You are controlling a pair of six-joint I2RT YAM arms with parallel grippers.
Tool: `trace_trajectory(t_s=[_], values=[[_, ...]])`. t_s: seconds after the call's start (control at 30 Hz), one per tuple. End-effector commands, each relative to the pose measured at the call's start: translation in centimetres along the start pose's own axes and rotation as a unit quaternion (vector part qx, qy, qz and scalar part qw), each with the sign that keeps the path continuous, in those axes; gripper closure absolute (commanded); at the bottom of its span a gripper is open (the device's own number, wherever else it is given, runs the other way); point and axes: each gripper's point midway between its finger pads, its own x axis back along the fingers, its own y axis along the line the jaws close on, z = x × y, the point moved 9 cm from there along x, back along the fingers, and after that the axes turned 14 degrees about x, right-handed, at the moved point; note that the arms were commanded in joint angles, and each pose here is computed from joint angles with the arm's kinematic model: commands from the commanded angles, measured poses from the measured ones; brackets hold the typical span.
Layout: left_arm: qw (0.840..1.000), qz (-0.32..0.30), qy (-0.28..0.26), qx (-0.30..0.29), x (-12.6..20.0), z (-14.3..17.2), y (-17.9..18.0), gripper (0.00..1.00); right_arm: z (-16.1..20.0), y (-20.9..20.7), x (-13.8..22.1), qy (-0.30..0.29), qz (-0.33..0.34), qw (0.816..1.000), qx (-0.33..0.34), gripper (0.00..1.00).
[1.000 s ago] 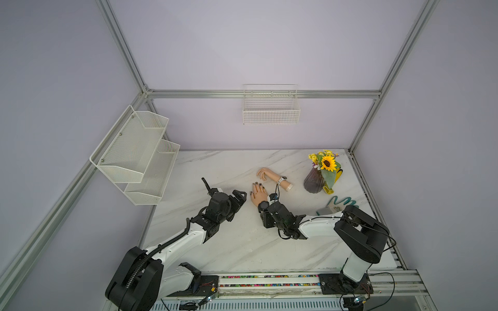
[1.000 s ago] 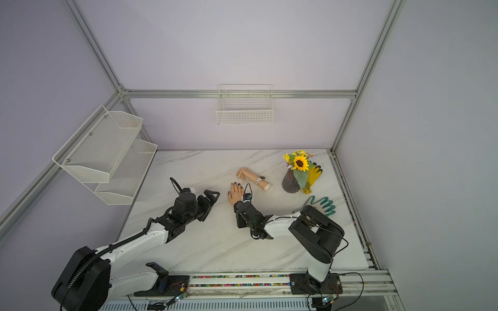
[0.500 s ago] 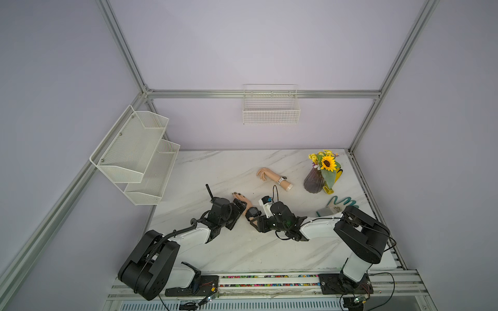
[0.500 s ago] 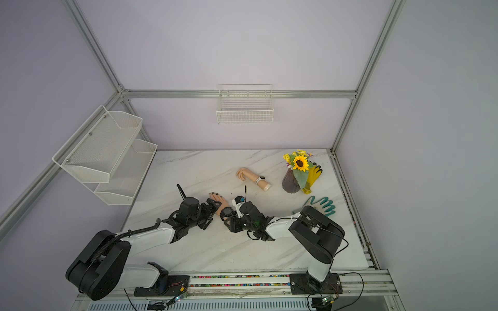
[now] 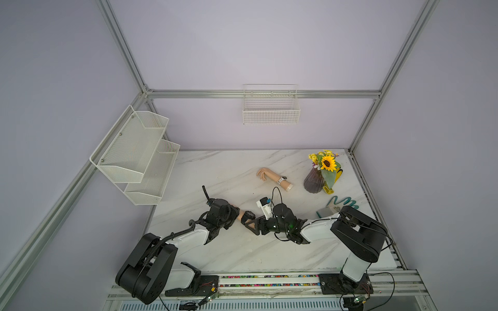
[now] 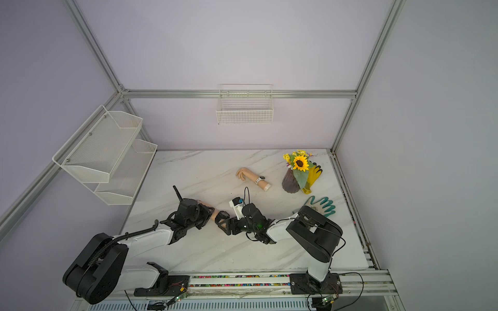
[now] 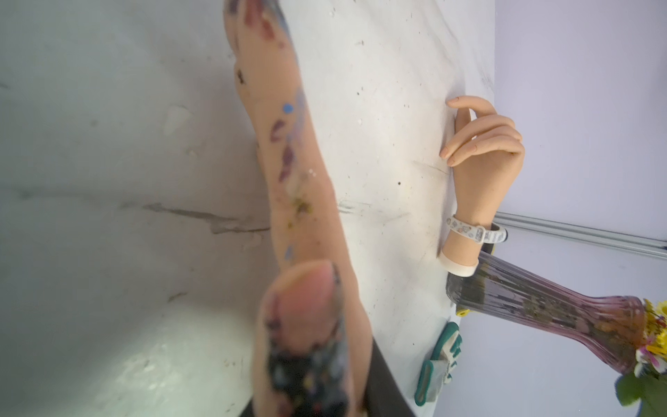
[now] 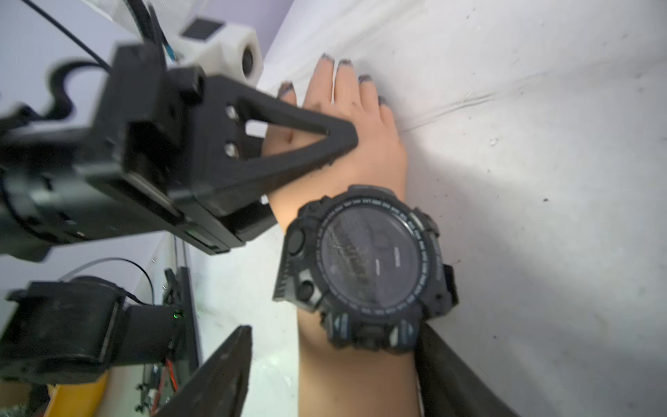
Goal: Take off the watch
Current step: Adjust the hand at the center of the board.
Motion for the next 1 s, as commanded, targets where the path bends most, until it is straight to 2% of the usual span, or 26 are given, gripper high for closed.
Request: trace_trajectory(t_s=[0.0, 0.17, 0.27, 0.4, 0.57, 0.8, 0.9, 0.97], values=[[0.999, -0.015, -0.036, -0.009, 0.7, -0.7, -0.4, 0.88, -3.8, 1.7, 2.6, -0.113, 0.028, 0.992, 0.046, 0.17], [0.996, -0.050, -0.056, -0.052, 1.5, -1.1, -1.8, 0.93, -5.2, 3.4, 5.4, -0.183, 0.112, 0.973, 0.088, 0.14], [0.989, -0.088, -0.072, -0.096, 2.0, -1.3, -3.1, 0.94, -5.0, 4.8, 5.3, -0.188, 0.151, 0.962, 0.125, 0.14], [0.976, -0.140, -0.096, -0.135, 2.5, -1.8, -4.2, 0.96, -3.5, 5.9, 3.0, -0.143, 0.159, 0.964, 0.158, 0.14], [0.965, -0.173, -0.119, -0.156, 2.6, -2.3, -4.9, 0.99, -1.0, 7.7, -2.4, -0.068, 0.145, 0.966, 0.204, 0.14], [0.961, -0.207, -0.089, -0.161, 0.9, -2.0, -4.8, 1.00, 2.0, 5.8, -6.3, -0.032, 0.181, 0.963, 0.199, 0.13], [0.960, -0.209, -0.089, -0.165, 0.8, -2.0, -4.9, 1.00, 3.5, 5.0, -7.2, -0.005, 0.182, 0.962, 0.204, 0.16], [0.959, -0.209, -0.094, -0.168, 0.9, -2.1, -5.1, 1.00, 4.4, 4.6, -7.7, 0.014, 0.181, 0.961, 0.207, 0.22]])
